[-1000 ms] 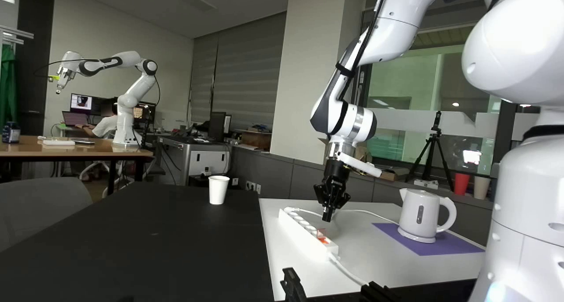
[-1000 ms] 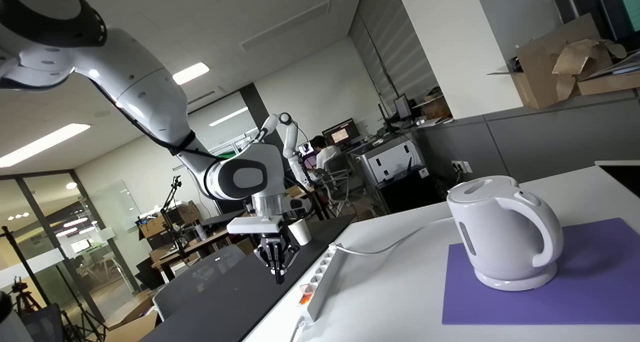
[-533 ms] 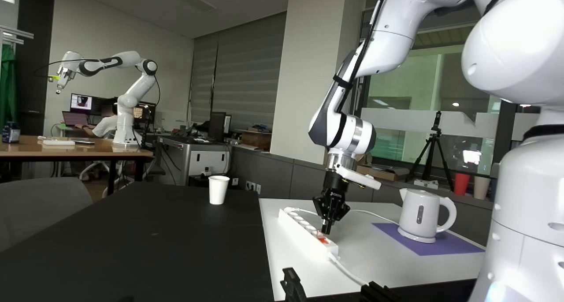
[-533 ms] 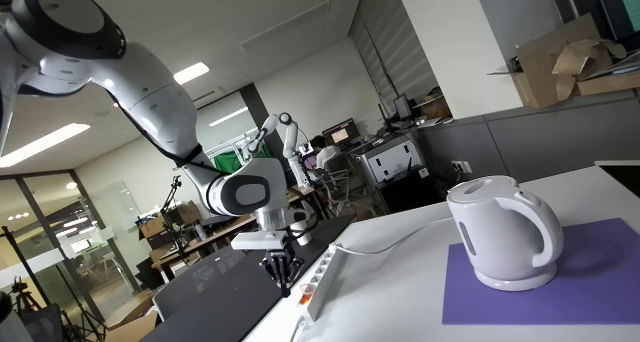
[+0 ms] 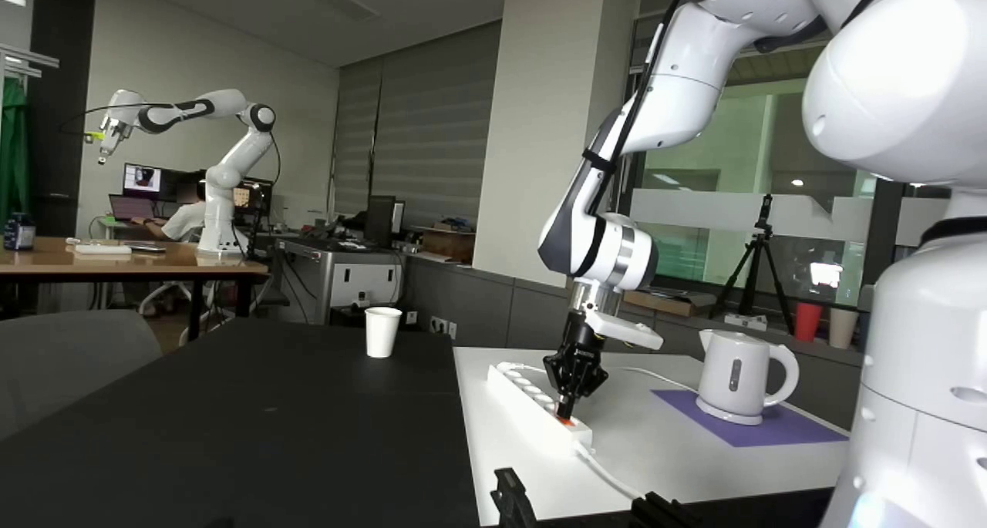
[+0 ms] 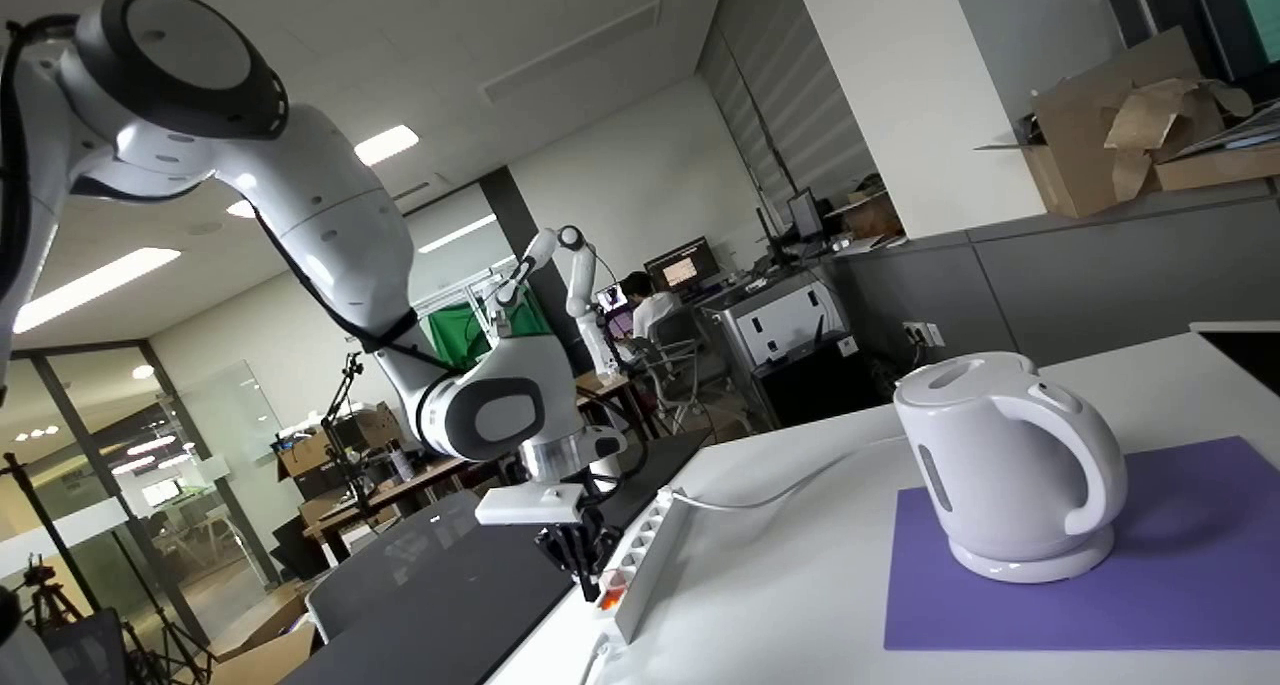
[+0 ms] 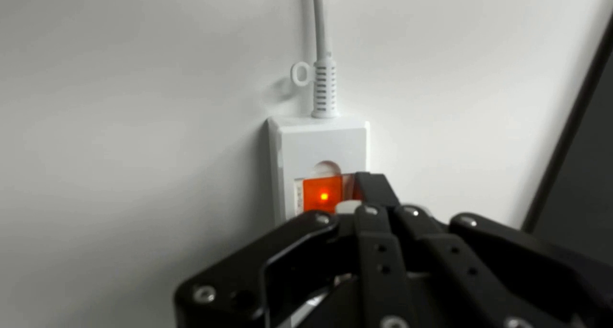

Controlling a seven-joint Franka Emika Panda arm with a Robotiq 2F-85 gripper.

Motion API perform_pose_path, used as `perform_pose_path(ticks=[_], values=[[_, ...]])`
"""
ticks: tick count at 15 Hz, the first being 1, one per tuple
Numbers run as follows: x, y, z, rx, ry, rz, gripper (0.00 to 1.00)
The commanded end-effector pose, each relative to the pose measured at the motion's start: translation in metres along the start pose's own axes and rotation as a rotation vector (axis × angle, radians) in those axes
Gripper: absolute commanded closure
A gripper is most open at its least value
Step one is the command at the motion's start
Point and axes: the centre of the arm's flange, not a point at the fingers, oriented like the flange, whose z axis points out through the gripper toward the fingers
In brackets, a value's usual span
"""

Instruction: Flick the first switch on the extension cord

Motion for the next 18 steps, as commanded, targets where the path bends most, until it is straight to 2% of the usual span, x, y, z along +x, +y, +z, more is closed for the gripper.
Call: perform_pose_path(ticks=[1,12,18], values=[[-0.003,0.006,0.004,-0.006,0.033,0.004,1.0],[-0.005,0.017,0.015,-0.034,0.038,-0.027,1.0],[-0.003,0.01,0.025,-0.064,0.027,-0.073,1.0]])
